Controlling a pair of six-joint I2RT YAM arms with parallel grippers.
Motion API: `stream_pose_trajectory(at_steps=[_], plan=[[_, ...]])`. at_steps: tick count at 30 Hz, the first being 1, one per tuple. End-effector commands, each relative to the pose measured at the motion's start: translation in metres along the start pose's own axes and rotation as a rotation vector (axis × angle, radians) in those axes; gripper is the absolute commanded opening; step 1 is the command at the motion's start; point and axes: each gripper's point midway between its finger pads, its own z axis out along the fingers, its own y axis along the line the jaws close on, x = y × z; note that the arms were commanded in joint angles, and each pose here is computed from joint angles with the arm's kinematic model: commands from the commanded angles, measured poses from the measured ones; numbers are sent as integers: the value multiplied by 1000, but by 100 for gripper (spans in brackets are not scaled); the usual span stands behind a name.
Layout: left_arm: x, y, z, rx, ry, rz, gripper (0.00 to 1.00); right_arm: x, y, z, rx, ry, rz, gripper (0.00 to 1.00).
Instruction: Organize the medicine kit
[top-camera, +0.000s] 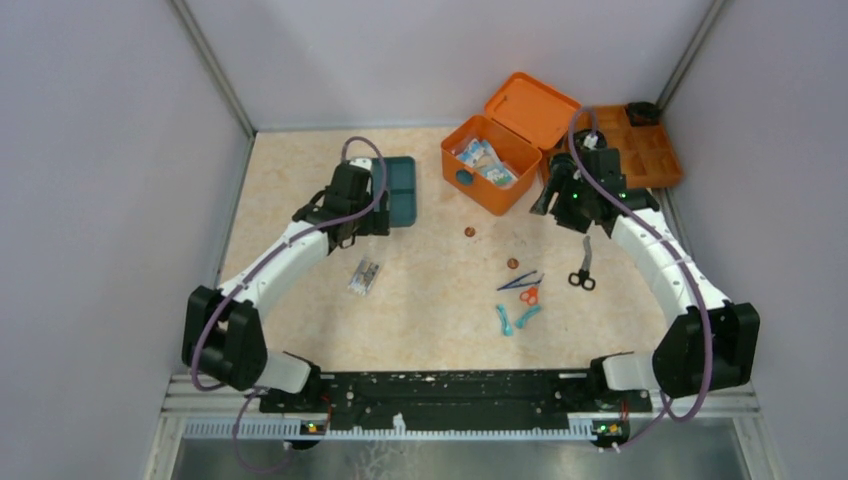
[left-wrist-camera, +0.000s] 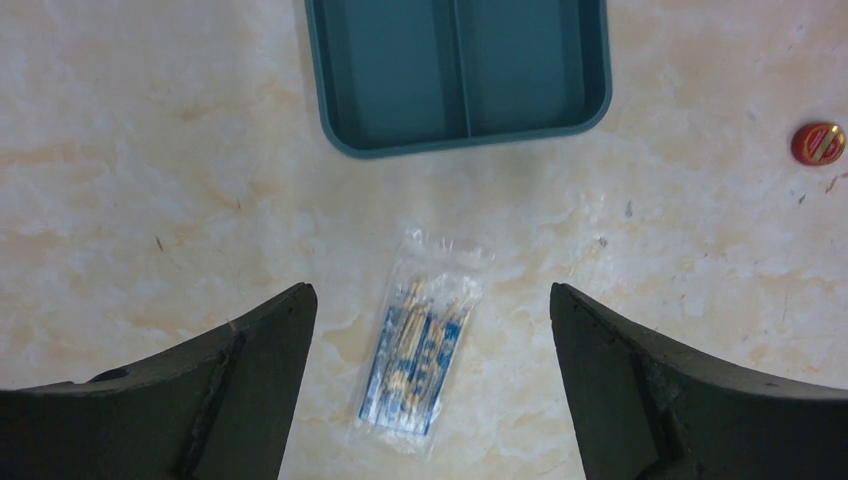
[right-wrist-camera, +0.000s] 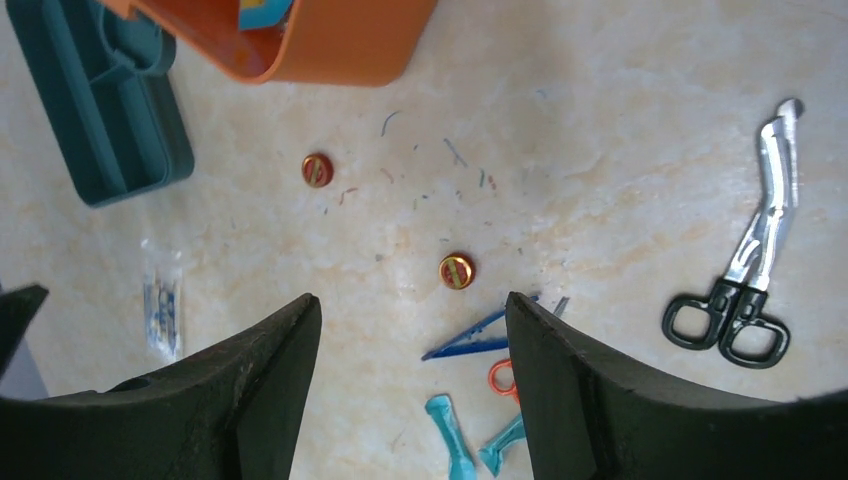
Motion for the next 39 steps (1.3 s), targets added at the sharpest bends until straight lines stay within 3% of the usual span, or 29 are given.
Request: stream_pose_trajectory(at_steps=[1,13,20,30,39], plan=[[-38,-12,11,16,-14,16,91,7,26,-4,-96,13,-108,68],[-56,-23,85,-55,94,81,70,36,11,-11,-119,26,-157,68],[-55,-15,95,-96,151,68,65,51,18,-17,-209,54,-185,67],[46,-3,29,-24,285,-44,68,65,21,-18,-257,68,-167,66],[88,-8,44,11,439,-1,67,69,22,-11,-266,86,-160,66]])
